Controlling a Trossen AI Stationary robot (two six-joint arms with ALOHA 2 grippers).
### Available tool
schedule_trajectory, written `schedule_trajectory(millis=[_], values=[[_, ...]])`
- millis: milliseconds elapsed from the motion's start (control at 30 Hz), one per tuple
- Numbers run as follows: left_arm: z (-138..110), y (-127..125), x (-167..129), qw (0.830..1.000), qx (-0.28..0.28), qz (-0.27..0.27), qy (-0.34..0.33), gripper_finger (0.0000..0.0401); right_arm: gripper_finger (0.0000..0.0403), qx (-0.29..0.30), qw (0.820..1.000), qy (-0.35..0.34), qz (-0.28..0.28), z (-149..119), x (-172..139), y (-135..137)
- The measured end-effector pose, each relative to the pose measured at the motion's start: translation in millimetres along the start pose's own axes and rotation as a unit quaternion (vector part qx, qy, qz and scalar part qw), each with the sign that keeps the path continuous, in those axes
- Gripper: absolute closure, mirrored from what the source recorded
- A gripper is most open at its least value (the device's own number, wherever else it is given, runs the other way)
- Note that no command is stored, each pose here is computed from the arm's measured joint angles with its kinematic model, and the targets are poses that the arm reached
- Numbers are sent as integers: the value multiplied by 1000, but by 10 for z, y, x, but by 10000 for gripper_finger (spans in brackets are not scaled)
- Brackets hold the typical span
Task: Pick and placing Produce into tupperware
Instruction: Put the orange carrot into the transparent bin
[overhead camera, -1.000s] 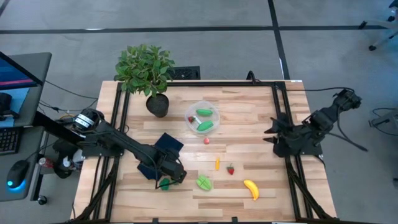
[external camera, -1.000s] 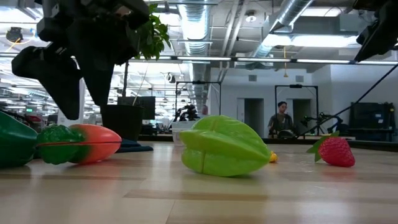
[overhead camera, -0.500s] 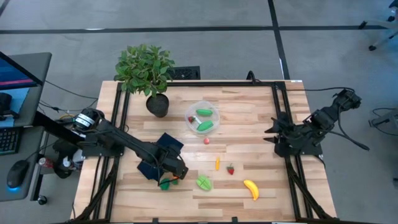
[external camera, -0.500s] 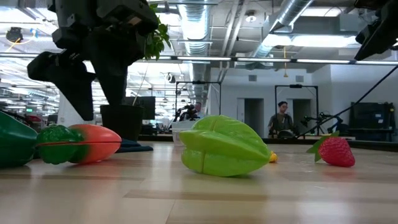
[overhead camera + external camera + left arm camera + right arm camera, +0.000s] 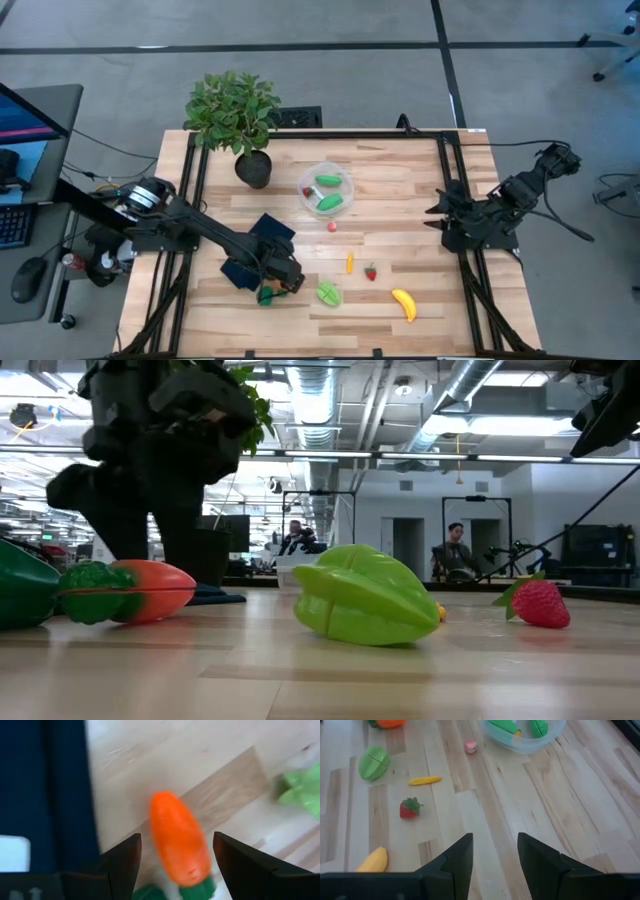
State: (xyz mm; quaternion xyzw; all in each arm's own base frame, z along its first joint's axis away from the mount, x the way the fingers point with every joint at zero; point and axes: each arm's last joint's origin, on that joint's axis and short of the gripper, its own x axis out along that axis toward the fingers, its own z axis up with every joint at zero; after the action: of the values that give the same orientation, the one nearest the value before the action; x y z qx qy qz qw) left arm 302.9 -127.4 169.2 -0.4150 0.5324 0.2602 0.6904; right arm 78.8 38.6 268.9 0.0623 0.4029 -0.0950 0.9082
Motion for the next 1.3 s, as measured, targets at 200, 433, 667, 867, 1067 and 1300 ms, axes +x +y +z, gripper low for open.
schedule_trajectory(millis=[200,433,667,867,1067,1300], values=[[-2,-22,86,1000,4,-2,4,165,257,0,1000,0,0,1,-1,1],[-12,-37,190,1000,10,-3,17,165,255,1,1000,-2,2,4,-1,3],[-16,-58,211,999,24,-16,25,165,258,1,1000,-2,1,4,-1,3],[-23,-66,211,998,44,-23,39,165,259,1,1000,-2,0,4,0,2],[-30,-55,256,998,52,-15,45,165,259,1,1000,-3,1,6,0,4],[-33,-66,300,997,55,-17,51,165,264,3,1000,-5,2,9,0,6]])
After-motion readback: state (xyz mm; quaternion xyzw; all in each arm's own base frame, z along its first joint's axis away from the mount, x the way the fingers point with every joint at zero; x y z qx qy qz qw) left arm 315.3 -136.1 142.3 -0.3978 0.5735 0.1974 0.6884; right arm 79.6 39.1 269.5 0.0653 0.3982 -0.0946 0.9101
